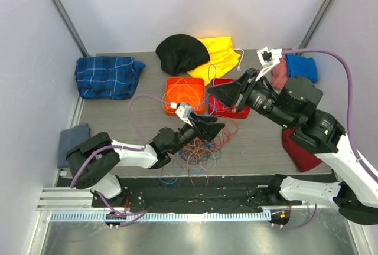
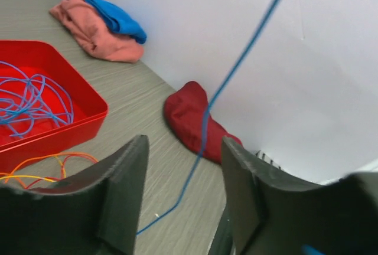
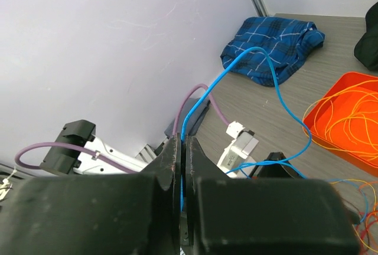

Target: Untangle the cables

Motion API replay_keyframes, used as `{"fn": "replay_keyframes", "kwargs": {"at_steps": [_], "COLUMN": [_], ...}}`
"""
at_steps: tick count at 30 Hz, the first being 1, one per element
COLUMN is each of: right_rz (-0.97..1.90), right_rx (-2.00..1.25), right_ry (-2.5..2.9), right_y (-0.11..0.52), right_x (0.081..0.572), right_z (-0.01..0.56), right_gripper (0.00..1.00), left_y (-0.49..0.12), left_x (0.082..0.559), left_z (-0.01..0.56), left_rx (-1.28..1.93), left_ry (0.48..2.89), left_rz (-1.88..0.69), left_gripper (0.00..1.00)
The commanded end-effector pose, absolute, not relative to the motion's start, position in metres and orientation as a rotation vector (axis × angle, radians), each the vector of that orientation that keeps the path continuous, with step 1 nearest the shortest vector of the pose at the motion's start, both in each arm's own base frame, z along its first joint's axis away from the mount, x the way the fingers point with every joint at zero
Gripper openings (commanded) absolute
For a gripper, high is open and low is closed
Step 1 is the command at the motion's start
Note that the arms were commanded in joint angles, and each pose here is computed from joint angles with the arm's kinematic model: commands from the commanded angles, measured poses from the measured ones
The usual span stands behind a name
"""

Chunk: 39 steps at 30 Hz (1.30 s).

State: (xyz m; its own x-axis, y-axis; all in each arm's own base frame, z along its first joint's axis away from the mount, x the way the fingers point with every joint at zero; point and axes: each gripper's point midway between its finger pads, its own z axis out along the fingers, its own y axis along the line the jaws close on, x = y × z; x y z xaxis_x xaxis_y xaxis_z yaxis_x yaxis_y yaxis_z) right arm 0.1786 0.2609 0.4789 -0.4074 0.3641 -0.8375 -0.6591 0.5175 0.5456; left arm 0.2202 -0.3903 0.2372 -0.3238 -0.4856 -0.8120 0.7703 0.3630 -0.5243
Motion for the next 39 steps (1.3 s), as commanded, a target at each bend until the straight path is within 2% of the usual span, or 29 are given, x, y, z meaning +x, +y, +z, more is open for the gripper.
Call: {"fn": "replay_keyframes", "kwargs": {"at_steps": [1, 2, 4, 5, 8, 10, 13, 14, 19, 20, 21, 24, 27, 31, 35, 39], "right_rz": [1.205, 1.203, 1.205, 1.210, 1.203, 1.167, 1.064, 1.041, 0.928, 0.911, 0.904, 0.868, 0.833, 0.784, 0.739, 0.711], "right_rx": [-0.247, -0.248, -0.244, -0.245, -0.245, -0.221, -0.125, -0.106, -0.057, -0.051, -0.045, -0.038, -0.021, 0.008, 0.045, 0.045], "right_ry": [1.549, 1.553, 1.547, 1.545, 1.545, 1.534, 1.509, 1.497, 1.422, 1.418, 1.404, 1.389, 1.376, 1.327, 1.267, 1.292], "right_y": [0.251, 0.251, 0.249, 0.248, 0.244, 0.234, 0.208, 0.201, 0.173, 0.170, 0.167, 0.162, 0.157, 0.139, 0.116, 0.120], "right_x": [0.166, 0.166, 0.165, 0.163, 0.161, 0.163, 0.172, 0.174, 0.179, 0.180, 0.180, 0.184, 0.188, 0.186, 0.181, 0.188], "right_z": [0.505, 0.504, 0.506, 0.507, 0.508, 0.512, 0.516, 0.518, 0.540, 0.543, 0.550, 0.558, 0.564, 0.584, 0.607, 0.596], "right_gripper": [0.01, 0.01, 0.01, 0.01, 0.01, 0.01, 0.01, 0.01, 0.01, 0.01, 0.01, 0.01, 0.01, 0.01, 0.01, 0.01], "left_y": [-0.387, -0.386, -0.383, -0.381, -0.375, -0.364, -0.344, -0.323, -0.231, -0.216, -0.200, -0.167, -0.148, -0.118, -0.112, -0.116], "left_x": [0.230, 0.232, 0.233, 0.235, 0.237, 0.235, 0.237, 0.233, 0.228, 0.227, 0.219, 0.208, 0.203, 0.193, 0.188, 0.187], "left_z": [0.266, 0.265, 0.263, 0.262, 0.259, 0.267, 0.229, 0.206, 0.145, 0.153, 0.129, 0.119, 0.125, 0.116, 0.109, 0.110], "left_rx": [0.205, 0.198, 0.190, 0.186, 0.179, 0.164, 0.168, 0.173, -0.118, -0.175, -0.184, -0.300, -0.384, -0.422, -0.426, -0.436], "left_ry": [1.299, 1.303, 1.308, 1.310, 1.338, 1.348, 1.583, 1.716, 1.905, 1.881, 1.950, 1.983, 1.956, 2.000, 2.043, 2.049], "left_rz": [-1.296, -1.287, -1.278, -1.261, -1.229, -1.209, -1.049, -0.937, -0.697, -0.713, -0.642, -0.583, -0.581, -0.448, -0.413, -0.437], "left_gripper": [0.49, 0.41, 0.33, 0.21, 0.00, 0.00, 0.00, 0.00, 0.00, 0.00, 0.00, 0.00, 0.00, 0.00, 0.00, 0.00]}}
